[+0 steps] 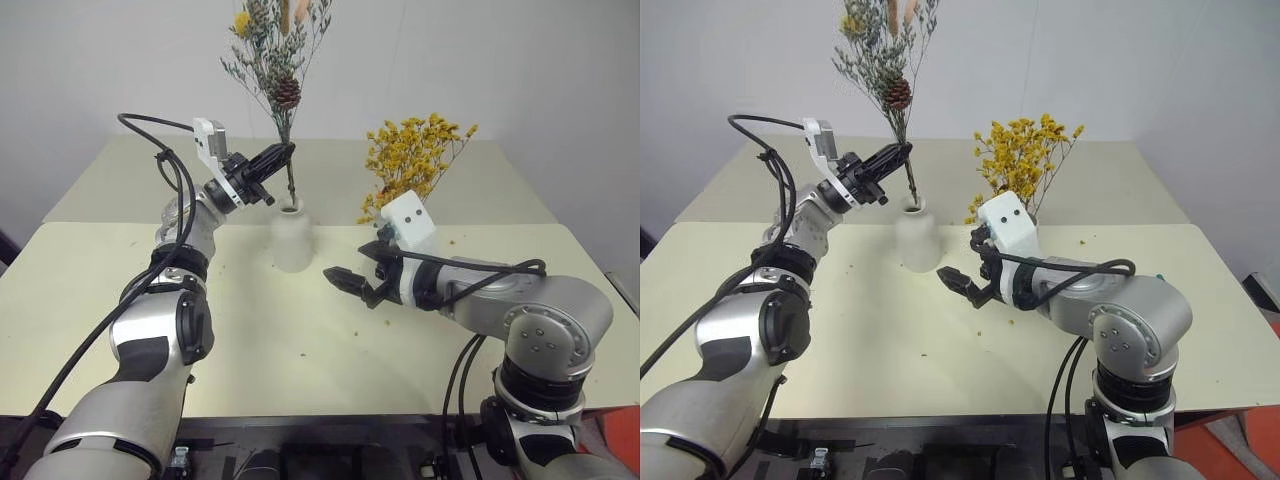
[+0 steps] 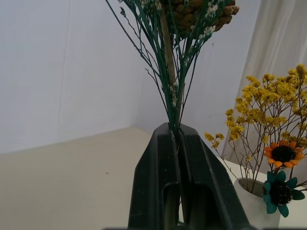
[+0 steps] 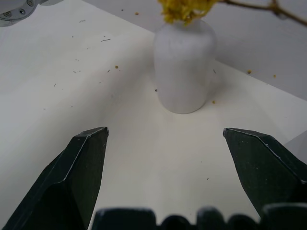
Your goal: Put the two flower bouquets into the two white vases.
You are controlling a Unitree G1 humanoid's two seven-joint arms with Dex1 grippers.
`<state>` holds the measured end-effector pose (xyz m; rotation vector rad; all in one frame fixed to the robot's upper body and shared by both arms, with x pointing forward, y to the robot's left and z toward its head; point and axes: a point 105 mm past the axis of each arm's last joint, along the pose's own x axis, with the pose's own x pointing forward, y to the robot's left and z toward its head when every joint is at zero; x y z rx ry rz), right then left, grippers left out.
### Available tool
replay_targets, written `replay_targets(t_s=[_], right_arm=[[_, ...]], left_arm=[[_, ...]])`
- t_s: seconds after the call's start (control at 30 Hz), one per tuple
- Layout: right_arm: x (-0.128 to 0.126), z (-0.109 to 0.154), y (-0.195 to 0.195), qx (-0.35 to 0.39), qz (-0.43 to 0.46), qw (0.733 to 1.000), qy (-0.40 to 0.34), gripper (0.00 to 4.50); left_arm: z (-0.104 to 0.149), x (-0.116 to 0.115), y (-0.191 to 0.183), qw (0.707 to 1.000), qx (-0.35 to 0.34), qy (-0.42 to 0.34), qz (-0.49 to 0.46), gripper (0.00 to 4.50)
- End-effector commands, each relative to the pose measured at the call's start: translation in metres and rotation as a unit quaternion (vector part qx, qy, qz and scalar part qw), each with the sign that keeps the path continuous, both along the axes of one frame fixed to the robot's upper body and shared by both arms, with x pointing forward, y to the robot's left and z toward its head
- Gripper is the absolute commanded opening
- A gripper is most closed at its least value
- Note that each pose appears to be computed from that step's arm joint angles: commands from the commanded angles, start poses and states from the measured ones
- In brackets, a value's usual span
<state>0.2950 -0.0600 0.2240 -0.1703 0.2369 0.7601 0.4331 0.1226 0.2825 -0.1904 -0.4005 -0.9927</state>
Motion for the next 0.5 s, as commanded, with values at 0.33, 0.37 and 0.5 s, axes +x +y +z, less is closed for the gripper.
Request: replay_targets(t_s=[0.33,0.37,0.5], right_arm=[[-0.003,0.006,-0.007,-0.002,-0.007,1.0,-0.024,4.5],[-0.003,0.006,-0.007,-0.002,-0.007,1.0,-0.024,4.5],[-0.003,0.004,-0.009,-0.01,-0.01,1.0,-0.025,4.5]], left_arm=[[-0.026,0.002,0.013,0.998,0.033,-0.015,0.058,2.61],[-0.026,0.001,0.015,0.998,0.029,-0.015,0.054,2.91],[-0.018,-0.008,0.026,0.999,-0.004,-0.029,0.024,4.11]])
